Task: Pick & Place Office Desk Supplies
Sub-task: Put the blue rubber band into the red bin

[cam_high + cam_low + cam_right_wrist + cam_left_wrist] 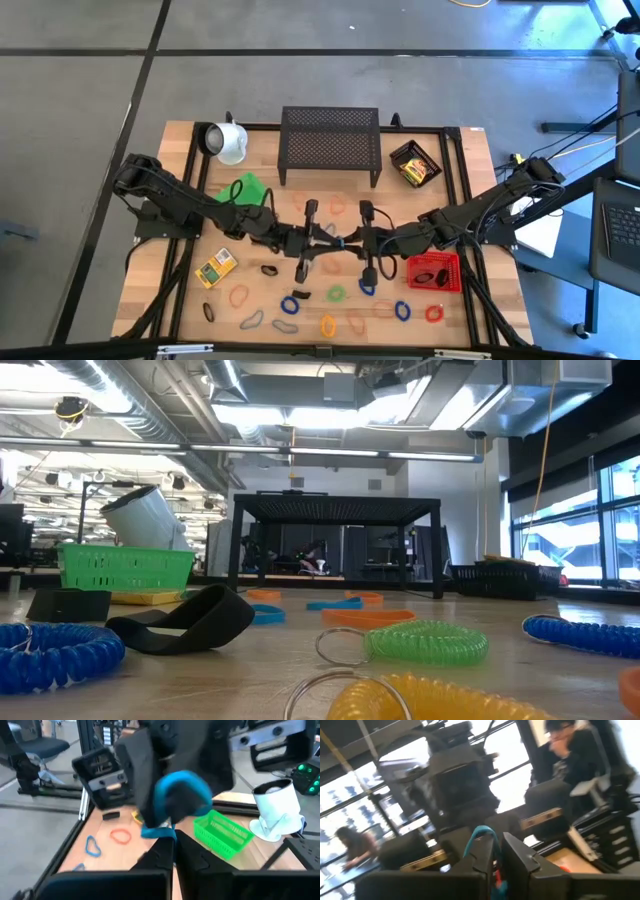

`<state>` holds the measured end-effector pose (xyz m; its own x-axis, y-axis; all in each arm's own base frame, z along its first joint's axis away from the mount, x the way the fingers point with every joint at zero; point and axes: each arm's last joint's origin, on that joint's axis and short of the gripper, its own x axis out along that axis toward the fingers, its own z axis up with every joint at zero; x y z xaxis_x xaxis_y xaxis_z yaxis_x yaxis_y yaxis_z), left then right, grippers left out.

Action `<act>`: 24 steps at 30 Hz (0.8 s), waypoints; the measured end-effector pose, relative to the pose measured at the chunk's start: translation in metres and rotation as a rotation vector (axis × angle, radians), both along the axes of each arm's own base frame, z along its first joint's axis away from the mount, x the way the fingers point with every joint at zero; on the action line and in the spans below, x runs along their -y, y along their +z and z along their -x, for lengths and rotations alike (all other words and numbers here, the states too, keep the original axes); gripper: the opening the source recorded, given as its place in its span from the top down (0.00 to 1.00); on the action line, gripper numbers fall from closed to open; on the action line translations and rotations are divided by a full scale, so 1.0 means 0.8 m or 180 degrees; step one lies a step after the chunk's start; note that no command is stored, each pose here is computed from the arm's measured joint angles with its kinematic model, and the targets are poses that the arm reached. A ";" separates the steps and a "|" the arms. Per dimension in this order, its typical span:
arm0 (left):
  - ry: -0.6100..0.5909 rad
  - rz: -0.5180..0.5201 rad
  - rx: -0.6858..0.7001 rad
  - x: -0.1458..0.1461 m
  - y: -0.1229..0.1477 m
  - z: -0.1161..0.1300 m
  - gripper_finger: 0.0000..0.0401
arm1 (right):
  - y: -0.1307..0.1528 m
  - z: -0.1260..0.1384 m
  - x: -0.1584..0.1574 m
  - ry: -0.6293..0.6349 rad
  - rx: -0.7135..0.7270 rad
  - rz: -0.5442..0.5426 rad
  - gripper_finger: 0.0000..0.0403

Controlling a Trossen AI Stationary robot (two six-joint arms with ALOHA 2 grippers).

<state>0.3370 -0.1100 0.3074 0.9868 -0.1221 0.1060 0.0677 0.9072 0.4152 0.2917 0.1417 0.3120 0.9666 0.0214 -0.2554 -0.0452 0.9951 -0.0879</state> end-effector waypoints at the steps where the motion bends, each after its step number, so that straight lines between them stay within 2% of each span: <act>1: 0.0054 0.0020 -0.0004 0.000 0.000 0.000 0.89 | 0.001 0.002 0.001 -0.0005 -0.0031 0.0001 0.98; 7: 0.0231 0.0087 -0.0035 0.004 -0.001 0.002 0.79 | 0.021 0.036 0.021 -0.0261 -0.0213 -0.0173 0.98; 13: 0.0399 0.0109 -0.0043 0.008 -0.001 0.004 0.73 | 0.039 0.084 0.047 -0.0490 -0.0503 -0.0610 0.98; 18: 0.0405 0.0109 -0.0044 0.008 -0.001 0.004 0.72 | 0.039 0.122 0.064 -0.0588 -0.1007 -0.1151 0.99; 24: 0.0403 0.0110 -0.0044 0.008 -0.001 0.004 0.73 | 0.018 0.145 0.068 -0.0788 -0.1888 -0.1558 0.98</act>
<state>0.3336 -0.1166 0.3066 0.9955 0.0070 0.0942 -0.0428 0.9227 0.3832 0.1759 0.0871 0.3262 0.6645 0.0665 -0.7444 0.2793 0.9018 0.3299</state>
